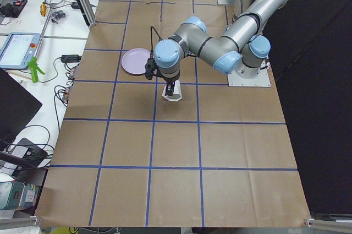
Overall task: Flip cup and place on plate
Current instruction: 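Lower the left gripper to the mug's open end and close on it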
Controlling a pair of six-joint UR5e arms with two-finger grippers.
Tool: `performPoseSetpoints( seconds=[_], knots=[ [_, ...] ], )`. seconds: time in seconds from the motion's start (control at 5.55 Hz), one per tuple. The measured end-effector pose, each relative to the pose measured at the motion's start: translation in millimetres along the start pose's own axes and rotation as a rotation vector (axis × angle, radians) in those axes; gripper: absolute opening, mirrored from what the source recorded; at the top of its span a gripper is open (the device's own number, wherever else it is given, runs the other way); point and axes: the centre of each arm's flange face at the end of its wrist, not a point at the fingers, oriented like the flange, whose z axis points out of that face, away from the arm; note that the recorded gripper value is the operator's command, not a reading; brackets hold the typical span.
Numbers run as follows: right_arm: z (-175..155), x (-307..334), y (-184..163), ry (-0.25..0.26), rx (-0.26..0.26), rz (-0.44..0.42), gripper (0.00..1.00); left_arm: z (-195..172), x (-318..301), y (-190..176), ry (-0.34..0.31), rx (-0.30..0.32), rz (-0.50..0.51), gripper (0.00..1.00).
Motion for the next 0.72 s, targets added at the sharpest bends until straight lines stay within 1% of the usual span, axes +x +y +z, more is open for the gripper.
performPoseSetpoints(
  seconds=[0.36, 0.72],
  knots=[
    [0, 0, 0, 0.0, 0.0, 0.0, 1.0, 53, -50, 2, 0.167, 0.028, -0.017, 0.98],
    [0, 0, 0, 0.0, 0.0, 0.0, 1.0, 103, -76, 4, 0.293, 0.031, 0.023, 0.98]
  ],
)
